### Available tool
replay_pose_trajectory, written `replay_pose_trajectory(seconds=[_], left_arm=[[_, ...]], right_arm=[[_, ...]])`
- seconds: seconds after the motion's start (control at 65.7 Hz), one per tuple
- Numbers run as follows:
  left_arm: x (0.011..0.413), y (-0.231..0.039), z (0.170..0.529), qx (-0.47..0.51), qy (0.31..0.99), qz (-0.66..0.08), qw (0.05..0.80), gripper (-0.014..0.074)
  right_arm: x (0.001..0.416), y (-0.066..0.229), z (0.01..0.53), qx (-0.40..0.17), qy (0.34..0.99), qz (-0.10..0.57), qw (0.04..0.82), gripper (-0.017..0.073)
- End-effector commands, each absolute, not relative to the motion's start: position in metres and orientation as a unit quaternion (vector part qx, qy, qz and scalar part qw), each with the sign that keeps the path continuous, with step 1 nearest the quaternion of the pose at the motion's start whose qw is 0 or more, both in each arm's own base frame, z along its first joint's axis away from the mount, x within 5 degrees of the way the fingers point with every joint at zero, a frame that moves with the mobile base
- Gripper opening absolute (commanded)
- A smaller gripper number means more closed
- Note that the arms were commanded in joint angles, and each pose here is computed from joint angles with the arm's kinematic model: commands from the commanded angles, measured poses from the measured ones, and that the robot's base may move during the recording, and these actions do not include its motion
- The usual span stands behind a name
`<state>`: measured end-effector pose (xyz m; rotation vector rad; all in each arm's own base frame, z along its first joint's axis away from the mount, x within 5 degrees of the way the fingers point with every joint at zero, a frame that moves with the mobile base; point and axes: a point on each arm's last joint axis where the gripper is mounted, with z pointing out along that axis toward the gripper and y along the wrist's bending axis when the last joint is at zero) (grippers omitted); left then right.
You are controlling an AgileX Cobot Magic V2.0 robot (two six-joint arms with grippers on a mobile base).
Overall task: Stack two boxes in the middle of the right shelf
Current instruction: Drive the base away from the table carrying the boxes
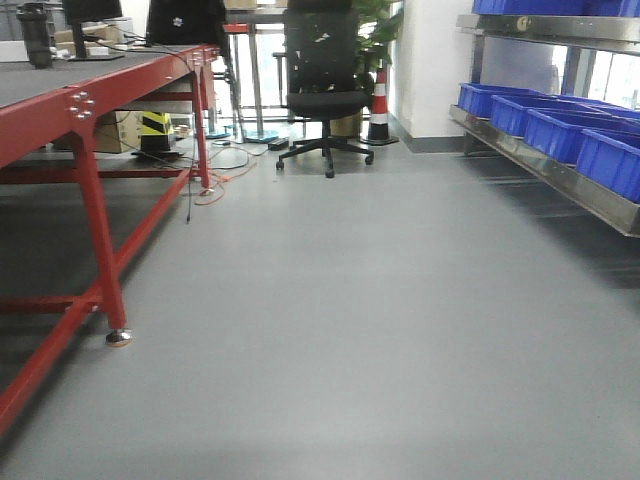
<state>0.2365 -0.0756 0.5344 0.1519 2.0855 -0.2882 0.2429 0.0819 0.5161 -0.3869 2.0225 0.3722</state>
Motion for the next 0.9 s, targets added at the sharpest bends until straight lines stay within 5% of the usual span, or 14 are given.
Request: replay_pose_trajectory(seconds=[0.0,0.883], left_arm=[[0.2296,-0.0729,0.5484,0.060,0.834,-0.133,0.533,-0.0111],[0.2296,-0.0729,0.5484,0.060,0.834,-0.133,0.533,-0.0111]], right_arm=[[0.2416,0.0771,0.5240,-0.160,0.823,0.136,0.528,-0.0151],[0.2416,0.0771,0.5240,-0.160,0.823,0.136,0.528,-0.0151]])
